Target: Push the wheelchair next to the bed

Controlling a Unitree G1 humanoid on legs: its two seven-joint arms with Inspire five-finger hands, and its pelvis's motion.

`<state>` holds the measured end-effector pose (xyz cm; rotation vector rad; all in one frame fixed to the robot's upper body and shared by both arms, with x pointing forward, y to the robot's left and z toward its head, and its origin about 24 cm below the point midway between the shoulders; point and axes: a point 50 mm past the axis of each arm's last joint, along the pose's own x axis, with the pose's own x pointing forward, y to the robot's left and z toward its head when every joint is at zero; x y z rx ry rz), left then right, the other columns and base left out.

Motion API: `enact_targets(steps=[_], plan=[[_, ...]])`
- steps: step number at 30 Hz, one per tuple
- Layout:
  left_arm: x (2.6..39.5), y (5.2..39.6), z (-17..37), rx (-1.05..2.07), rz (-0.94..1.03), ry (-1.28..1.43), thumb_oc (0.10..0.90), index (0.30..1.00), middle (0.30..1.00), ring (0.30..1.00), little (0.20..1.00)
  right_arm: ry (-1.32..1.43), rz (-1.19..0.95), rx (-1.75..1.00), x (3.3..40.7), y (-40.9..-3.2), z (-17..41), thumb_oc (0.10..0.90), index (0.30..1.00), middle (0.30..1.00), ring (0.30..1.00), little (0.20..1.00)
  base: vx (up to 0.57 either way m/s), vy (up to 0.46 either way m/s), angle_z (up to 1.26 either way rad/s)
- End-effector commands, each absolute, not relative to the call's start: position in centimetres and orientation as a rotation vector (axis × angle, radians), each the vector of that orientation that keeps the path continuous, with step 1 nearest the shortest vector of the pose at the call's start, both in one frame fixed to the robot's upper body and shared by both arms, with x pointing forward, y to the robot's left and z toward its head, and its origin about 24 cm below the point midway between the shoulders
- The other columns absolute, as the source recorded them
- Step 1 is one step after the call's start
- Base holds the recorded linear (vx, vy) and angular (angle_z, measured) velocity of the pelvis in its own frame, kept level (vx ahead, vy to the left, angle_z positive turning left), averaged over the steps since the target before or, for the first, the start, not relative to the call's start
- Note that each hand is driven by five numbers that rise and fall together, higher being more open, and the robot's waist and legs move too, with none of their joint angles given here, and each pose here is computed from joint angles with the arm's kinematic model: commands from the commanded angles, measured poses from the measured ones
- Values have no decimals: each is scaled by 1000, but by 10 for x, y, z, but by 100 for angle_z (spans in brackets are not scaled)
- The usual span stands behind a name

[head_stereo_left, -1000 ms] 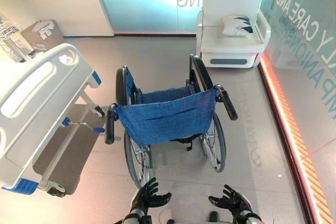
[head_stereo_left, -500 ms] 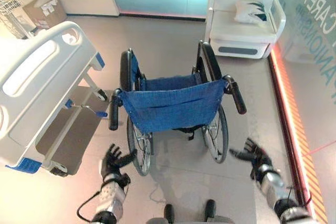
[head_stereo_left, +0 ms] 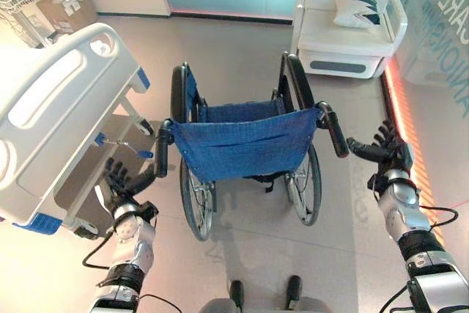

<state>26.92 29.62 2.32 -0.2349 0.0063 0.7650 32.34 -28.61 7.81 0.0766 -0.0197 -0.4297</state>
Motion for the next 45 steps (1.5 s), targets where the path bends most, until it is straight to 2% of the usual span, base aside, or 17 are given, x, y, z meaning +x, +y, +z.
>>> enact_targets(steps=[1, 11, 20, 33, 38, 45], plan=[[299, 306, 110, -125, 718, -378, 800, 900, 900, 900, 900, -353, -409, 56, 340, -285, 162, 800, 900, 900, 900, 900, -5, -37, 5], [295, 276, 165, -105, 503, -650, 800, 900, 900, 900, 900, -510, -276, 31, 330, -258, 190, 800, 900, 900, 900, 900, 5, -33, 3], [297, 247, 160, -19, 235, -550, 800, 900, 900, 900, 900, -389, -75, -23, 326, -229, 173, 800, 900, 900, 900, 900, -3, -7, 0], [302, 267, 138, 278, 232, -324, 800, 900, 900, 900, 900, -150, -70, -215, 328, -243, 144, 800, 900, 900, 900, 900, 0, 0, 0], [305, 276, 136, 381, 259, -251, 800, 900, 900, 900, 900, -107, -164, -362, 329, -253, 143, 800, 900, 900, 900, 900, -47, -8, 0], [312, 278, 132, 419, 282, -192, 800, 900, 900, 900, 900, -130, -188, -385, 336, -252, 154, 800, 900, 900, 900, 900, -51, -9, 0]])
